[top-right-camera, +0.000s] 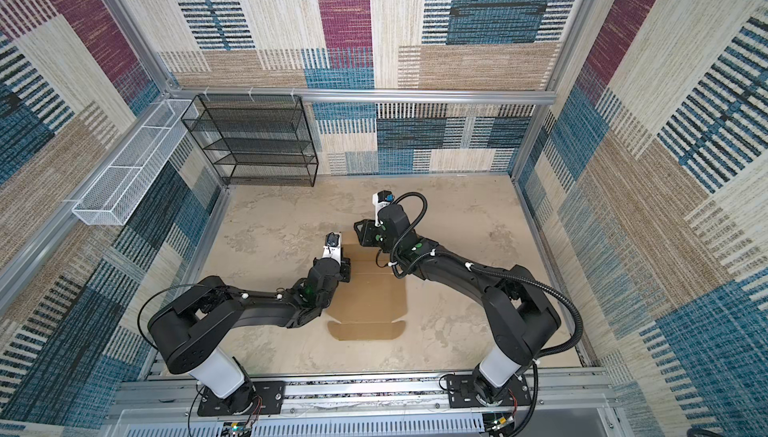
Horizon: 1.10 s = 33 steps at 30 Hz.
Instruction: Fold the paper box
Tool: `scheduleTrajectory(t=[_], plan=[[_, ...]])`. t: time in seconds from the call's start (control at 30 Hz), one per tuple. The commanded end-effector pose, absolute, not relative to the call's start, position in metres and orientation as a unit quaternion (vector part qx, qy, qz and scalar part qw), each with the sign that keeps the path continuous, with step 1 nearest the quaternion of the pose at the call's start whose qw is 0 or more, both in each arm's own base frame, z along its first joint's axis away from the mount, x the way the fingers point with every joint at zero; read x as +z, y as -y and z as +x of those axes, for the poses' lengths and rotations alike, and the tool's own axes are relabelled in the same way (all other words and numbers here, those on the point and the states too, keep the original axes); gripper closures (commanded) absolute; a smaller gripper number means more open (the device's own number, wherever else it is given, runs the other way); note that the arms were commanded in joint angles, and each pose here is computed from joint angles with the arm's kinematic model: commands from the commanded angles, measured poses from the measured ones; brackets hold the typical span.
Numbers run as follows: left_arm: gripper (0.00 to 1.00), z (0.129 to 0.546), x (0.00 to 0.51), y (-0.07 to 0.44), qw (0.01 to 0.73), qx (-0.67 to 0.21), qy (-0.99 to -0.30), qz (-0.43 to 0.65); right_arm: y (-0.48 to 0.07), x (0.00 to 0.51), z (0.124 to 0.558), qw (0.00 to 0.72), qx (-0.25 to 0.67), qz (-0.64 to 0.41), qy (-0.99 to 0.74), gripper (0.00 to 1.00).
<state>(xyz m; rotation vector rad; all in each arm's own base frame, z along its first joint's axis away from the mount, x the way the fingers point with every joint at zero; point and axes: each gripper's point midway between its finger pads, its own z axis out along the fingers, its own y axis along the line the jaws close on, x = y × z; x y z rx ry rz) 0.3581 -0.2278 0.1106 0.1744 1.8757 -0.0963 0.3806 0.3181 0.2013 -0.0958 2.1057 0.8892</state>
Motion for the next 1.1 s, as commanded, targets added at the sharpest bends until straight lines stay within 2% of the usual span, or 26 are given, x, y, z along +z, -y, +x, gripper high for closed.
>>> scheduleTrajectory(t=[0.0, 0.2, 0.27, 0.43, 0.7, 0.87, 1.07], plan=[[1.00, 0.357, 0.112, 0.226, 0.590, -0.035, -0.802, 0.083, -0.319, 0.213, 0.384, 0.430, 0.349, -0.052, -0.831, 0.63], [1.00, 0.357, 0.108, 0.224, 0.590, -0.035, -0.803, 0.077, -0.328, 0.209, 0.383, 0.423, 0.353, -0.062, -0.832, 0.61], [1.00, 0.357, 0.108, 0.225, 0.590, -0.036, -0.803, 0.077, -0.329, 0.203, 0.384, 0.420, 0.352, -0.062, -0.834, 0.65], [1.00, 0.357, 0.108, 0.223, 0.591, -0.033, -0.803, 0.074, -0.325, 0.207, 0.386, 0.430, 0.347, -0.056, -0.832, 0.66], [1.00, 0.352, 0.107, 0.211, 0.590, -0.015, -0.805, 0.068, -0.282, 0.237, 0.372, 0.480, 0.271, -0.065, -0.832, 0.57], [1.00, 0.351, 0.105, 0.209, 0.586, -0.012, -0.807, 0.069, -0.270, 0.237, 0.362, 0.480, 0.256, -0.070, -0.836, 0.56], [0.87, 0.351, 0.103, 0.210, 0.585, -0.010, -0.808, 0.070, -0.271, 0.225, 0.361, 0.470, 0.264, -0.057, -0.840, 0.56]])
